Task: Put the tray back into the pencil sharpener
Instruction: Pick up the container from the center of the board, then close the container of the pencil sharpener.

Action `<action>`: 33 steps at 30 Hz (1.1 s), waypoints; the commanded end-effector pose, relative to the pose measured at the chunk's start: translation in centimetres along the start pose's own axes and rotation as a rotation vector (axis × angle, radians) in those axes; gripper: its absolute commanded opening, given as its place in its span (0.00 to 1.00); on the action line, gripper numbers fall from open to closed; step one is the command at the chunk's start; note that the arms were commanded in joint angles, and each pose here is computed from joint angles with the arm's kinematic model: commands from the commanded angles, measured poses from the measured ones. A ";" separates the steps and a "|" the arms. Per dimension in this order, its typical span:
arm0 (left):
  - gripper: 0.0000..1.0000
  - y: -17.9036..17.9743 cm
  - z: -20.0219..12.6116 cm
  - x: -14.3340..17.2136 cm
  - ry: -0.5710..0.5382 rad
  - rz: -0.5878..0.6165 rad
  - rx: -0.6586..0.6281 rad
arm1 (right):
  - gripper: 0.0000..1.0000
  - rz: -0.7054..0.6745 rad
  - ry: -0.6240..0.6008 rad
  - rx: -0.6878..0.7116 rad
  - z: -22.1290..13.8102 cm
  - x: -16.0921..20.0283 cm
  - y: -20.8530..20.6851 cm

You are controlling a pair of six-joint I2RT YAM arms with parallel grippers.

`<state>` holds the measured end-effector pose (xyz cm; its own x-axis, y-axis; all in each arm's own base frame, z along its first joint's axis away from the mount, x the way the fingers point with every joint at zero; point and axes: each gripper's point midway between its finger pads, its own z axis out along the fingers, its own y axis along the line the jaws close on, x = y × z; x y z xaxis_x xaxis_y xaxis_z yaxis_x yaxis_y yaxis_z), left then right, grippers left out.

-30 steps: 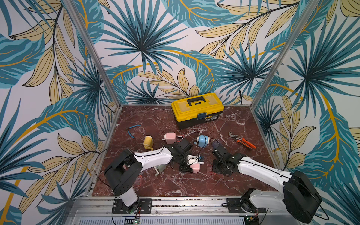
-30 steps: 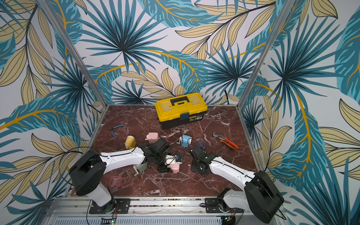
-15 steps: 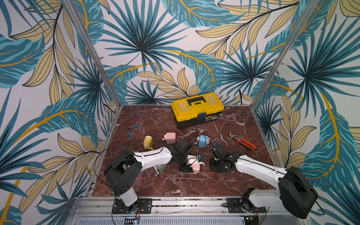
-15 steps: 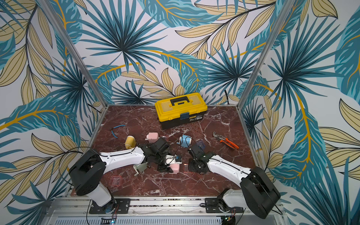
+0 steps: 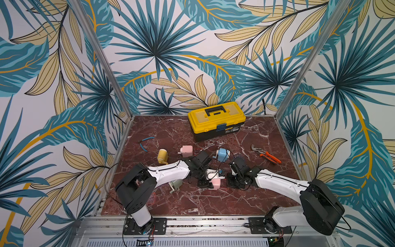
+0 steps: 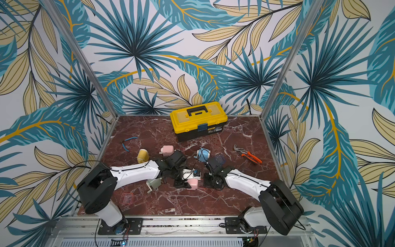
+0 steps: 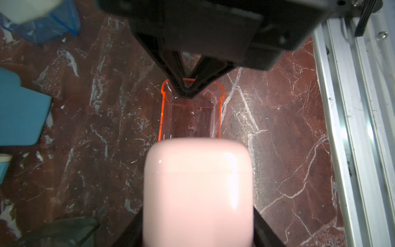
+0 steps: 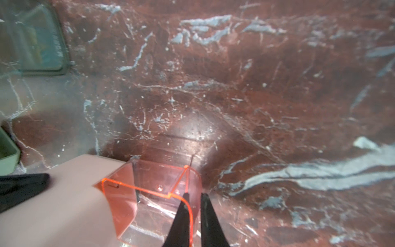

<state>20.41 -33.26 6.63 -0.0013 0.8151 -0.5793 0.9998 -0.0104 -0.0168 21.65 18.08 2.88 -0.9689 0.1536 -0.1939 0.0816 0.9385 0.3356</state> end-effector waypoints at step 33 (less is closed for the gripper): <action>0.43 2.5 0.5 0.2 0.044 0.027 -0.093 | 0.17 -0.091 -0.002 -0.011 0.0 -0.2 0.5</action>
<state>21.63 -33.25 6.06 0.0016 0.8312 -0.5560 0.9998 0.0091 0.0164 22.14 18.60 3.05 -0.9679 0.1126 -0.2246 0.0285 0.9375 0.3468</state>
